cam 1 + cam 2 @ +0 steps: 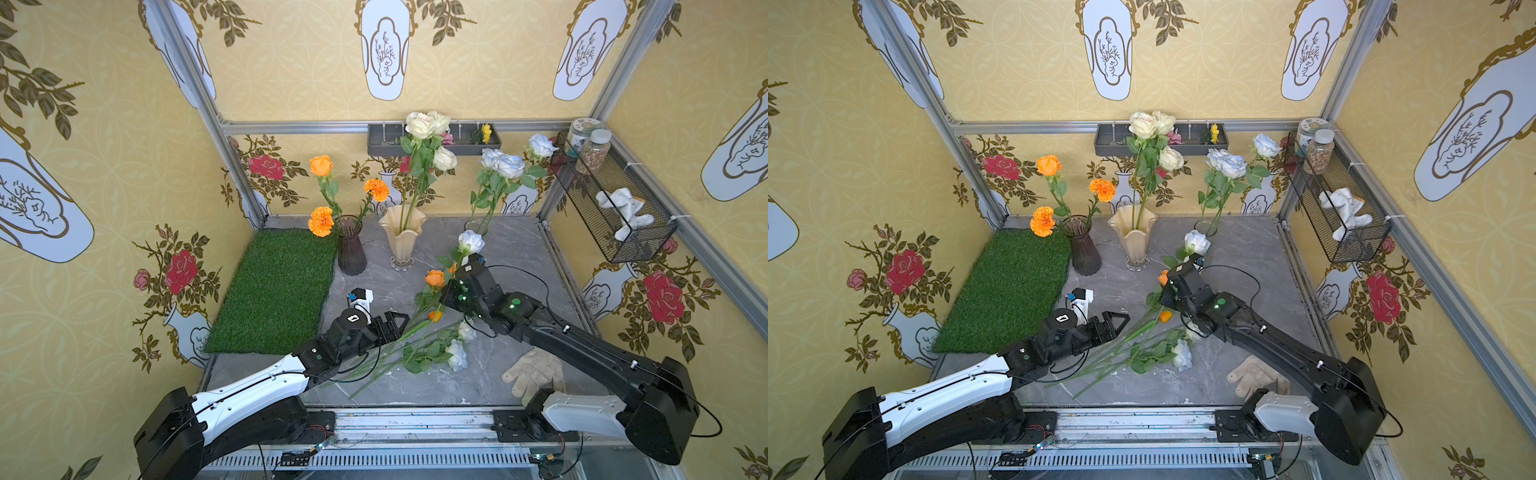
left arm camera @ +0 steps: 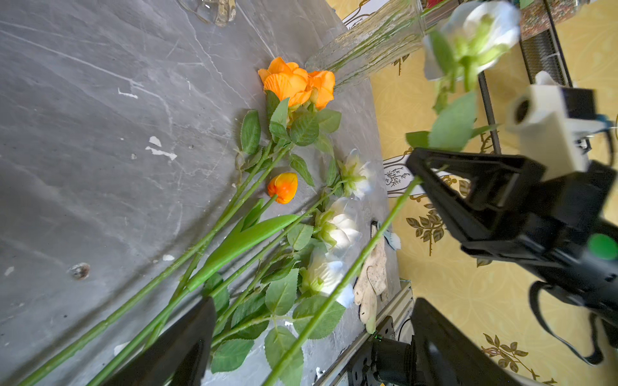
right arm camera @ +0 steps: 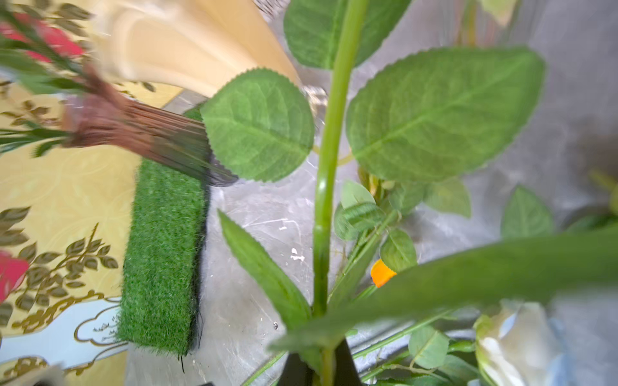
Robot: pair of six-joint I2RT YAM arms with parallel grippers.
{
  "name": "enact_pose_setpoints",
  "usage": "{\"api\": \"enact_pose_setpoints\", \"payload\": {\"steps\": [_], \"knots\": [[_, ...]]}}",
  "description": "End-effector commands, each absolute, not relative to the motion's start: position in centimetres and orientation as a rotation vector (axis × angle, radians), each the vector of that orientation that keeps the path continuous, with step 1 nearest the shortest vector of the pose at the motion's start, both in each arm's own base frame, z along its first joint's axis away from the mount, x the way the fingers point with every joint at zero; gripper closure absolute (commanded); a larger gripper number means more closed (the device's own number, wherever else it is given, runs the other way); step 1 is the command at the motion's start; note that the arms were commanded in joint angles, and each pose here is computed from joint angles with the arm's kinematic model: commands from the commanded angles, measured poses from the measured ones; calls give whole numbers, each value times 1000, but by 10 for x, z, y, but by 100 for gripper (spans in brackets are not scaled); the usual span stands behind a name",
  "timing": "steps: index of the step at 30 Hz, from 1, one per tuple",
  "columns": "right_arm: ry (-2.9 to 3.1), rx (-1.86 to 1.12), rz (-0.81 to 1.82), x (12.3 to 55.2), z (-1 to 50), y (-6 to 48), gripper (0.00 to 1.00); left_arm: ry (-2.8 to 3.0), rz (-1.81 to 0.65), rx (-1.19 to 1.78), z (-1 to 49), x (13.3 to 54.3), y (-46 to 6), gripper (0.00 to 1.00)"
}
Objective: Arrange the flowers in different vases according to their colors
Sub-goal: Pick up the flower at the center of the board, then insert the flower into the vase.
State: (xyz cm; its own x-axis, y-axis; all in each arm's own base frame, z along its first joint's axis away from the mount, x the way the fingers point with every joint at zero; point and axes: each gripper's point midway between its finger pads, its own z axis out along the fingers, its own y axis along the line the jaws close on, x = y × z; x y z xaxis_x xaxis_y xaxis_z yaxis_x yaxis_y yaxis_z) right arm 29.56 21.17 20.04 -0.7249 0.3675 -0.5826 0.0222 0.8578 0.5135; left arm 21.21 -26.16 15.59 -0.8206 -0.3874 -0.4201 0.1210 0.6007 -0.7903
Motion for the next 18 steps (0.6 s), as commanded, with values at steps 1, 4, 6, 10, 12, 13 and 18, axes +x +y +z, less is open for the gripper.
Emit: {"api": "enact_pose_setpoints", "payload": {"steps": [1,4,6,10,12,13,18], "knots": [[2182,79,501,298,239,196,100,2233,-1186,-209,160,214,-262,7],[2047,8,430,299,279,180,100,2235,-1178,-215,159,215,-261,7],[1958,-28,365,303,309,170,100,2236,-1176,-215,159,215,-261,5],[1829,-25,220,325,363,136,100,2245,-1164,-219,158,216,-262,0],[1767,29,211,342,393,111,100,2246,-1164,-219,158,216,-262,0],[1741,44,222,349,404,104,100,2247,-1163,-219,158,216,-262,0],[1634,124,220,389,457,59,100,2243,-1164,-221,159,217,-262,0]]}}
